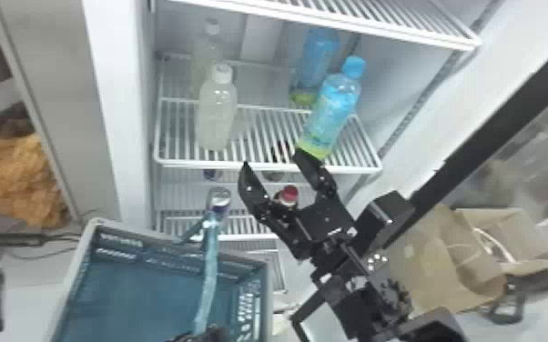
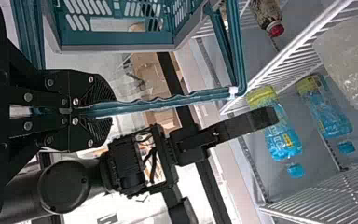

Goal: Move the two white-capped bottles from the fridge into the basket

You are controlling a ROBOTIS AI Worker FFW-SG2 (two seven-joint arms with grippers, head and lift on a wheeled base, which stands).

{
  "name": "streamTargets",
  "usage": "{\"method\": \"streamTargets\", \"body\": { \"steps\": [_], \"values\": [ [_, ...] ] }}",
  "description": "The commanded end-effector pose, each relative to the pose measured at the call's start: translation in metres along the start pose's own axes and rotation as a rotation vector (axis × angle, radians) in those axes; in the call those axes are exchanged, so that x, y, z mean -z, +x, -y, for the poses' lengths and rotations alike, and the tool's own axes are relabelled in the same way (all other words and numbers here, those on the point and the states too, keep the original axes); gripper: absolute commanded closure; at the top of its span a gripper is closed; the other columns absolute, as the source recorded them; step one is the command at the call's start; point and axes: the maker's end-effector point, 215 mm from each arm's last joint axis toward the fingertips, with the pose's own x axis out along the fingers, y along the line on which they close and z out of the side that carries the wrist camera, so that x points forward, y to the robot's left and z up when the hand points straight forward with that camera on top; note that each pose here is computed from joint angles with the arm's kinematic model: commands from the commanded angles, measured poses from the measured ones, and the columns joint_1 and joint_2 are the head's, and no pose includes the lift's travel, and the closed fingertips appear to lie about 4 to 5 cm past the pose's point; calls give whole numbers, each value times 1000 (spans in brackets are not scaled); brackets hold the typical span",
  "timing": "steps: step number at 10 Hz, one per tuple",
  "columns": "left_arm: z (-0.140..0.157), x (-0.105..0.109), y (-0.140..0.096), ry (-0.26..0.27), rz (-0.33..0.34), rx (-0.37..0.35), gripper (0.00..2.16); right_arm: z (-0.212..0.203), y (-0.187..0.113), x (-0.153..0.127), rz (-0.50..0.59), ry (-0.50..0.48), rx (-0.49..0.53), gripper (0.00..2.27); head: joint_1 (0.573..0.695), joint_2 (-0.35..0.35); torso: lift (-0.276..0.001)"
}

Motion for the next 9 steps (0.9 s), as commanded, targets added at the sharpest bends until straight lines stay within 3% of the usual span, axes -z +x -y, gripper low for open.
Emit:
{"method": "streamTargets", "body": {
  "steps": [1,6,9],
  "values": [
    [0,0,0,0,1,0,1194,-10,12,3,-13,6,-31,211,695,-276,0],
    [2,-2,1,4,3,8,1194,-32,47,12,-65,8,-112,206,695,-191,0],
    [4,-2,1,3,2,11,1194,-27,54,5,-59,-29,-55,206,695,-181,0]
  ]
}}
